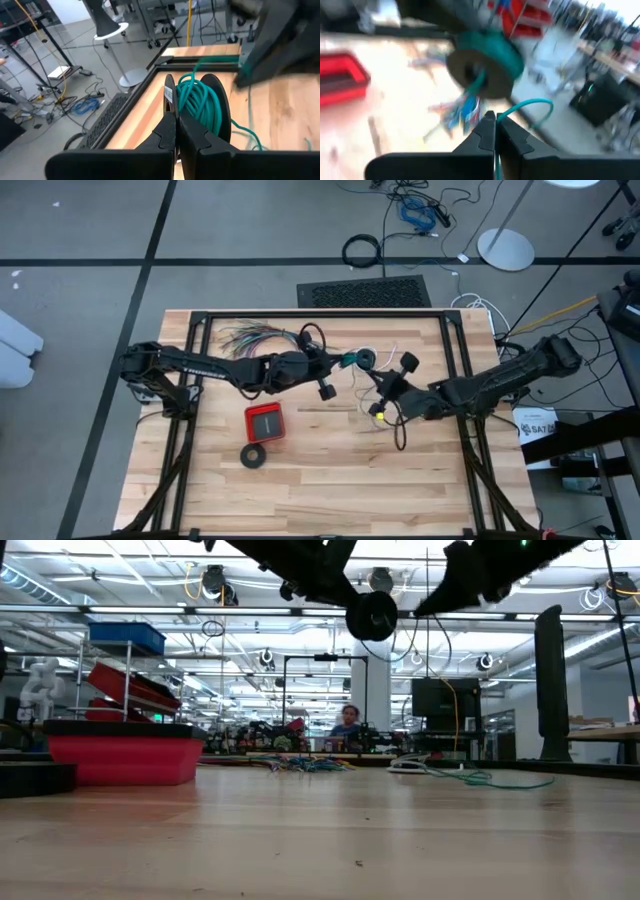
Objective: Coil cords
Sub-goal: Uncoil the green wire from the spool
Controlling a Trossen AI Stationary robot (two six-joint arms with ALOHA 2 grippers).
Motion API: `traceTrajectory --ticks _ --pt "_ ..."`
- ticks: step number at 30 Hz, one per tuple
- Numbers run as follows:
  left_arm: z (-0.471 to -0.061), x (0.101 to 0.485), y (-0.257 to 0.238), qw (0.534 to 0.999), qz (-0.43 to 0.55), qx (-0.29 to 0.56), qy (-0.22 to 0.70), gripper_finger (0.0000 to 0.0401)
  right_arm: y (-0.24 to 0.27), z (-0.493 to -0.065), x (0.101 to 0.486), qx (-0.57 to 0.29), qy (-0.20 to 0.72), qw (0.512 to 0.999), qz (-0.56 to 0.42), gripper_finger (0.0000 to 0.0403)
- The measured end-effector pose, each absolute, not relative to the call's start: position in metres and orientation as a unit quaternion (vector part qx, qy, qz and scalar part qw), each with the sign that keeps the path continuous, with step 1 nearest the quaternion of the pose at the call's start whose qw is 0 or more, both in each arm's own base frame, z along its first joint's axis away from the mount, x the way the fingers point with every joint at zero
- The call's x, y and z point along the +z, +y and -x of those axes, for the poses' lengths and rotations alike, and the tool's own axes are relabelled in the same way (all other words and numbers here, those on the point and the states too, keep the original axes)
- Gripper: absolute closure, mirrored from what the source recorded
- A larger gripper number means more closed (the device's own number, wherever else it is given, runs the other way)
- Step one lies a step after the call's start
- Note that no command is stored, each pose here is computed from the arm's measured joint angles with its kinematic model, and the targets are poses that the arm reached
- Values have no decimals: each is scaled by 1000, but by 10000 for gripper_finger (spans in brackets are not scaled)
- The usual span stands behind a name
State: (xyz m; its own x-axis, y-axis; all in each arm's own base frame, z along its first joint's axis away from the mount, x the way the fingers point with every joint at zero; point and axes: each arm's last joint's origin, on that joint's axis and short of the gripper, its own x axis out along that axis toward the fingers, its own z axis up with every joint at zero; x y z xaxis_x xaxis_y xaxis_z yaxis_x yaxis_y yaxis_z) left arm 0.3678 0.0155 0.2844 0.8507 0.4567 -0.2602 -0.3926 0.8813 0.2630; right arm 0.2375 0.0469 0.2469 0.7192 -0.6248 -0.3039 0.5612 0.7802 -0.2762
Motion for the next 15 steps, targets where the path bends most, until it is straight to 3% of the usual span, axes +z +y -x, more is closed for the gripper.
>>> traceTrajectory --ticks 6,15 --pt "-369 289 18 960 -99 226 135 397 53 -255 228 -246 218 944 35 403" --pt "-368 289 25 955 -104 238 141 397 79 -283 230 -53 128 990 7 403"
